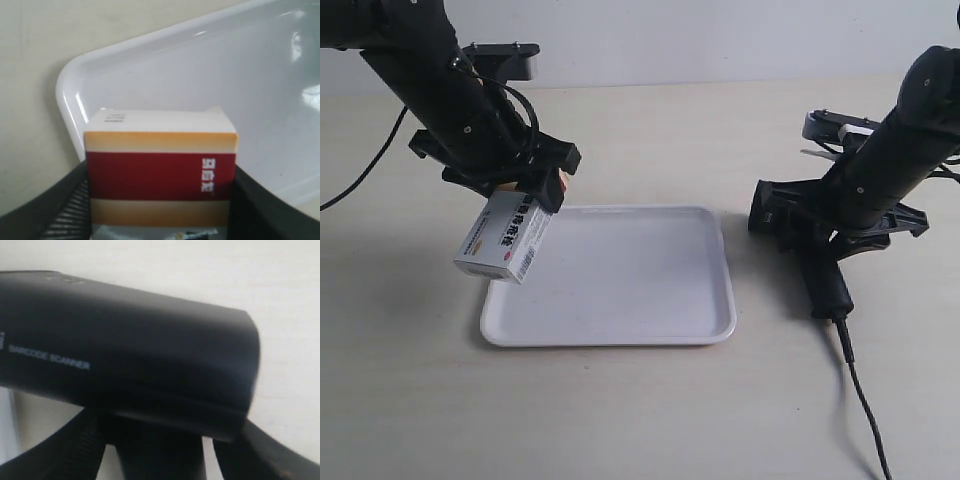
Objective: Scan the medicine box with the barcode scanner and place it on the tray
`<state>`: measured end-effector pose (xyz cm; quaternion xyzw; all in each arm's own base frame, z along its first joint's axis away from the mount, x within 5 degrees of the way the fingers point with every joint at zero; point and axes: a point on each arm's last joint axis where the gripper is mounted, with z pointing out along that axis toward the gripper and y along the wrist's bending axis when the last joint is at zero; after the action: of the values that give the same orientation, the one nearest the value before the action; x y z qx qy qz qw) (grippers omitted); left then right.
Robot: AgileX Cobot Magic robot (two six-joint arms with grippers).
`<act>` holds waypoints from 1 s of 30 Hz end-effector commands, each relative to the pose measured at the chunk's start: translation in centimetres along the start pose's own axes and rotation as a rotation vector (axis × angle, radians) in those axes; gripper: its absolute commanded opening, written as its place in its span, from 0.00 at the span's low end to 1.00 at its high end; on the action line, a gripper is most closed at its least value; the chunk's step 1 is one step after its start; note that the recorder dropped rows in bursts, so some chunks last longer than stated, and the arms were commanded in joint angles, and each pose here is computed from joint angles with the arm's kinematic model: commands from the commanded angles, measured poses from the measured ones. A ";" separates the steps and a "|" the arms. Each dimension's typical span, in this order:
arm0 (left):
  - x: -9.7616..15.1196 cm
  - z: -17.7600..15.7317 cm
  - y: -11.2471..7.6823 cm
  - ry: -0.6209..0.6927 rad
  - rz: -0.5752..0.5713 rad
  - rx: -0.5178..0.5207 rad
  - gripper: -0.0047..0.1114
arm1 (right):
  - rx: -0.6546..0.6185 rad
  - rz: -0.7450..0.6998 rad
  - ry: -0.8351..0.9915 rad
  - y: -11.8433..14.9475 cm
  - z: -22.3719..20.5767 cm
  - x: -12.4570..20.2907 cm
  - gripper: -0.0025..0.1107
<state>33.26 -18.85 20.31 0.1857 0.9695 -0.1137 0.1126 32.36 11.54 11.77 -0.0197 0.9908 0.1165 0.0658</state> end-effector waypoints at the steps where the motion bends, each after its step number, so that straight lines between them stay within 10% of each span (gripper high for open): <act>1: -0.2 -0.2 -0.1 -0.015 0.014 -0.003 0.04 | 0.002 -0.015 -0.004 0.1 0.4 -0.1 0.50; 10: -0.2 -0.2 -0.1 -0.015 0.014 -0.003 0.04 | -0.016 -0.071 0.016 0.6 -1.9 0.3 0.03; 30: -1.0 2.1 -0.1 0.018 -0.019 0.024 0.04 | -0.017 -0.462 0.100 11.5 -6.4 8.0 0.02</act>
<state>34.08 -19.35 18.14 0.1827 0.9724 -0.1115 0.0930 23.41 20.90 19.17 -0.2444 0.9608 0.1252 0.0366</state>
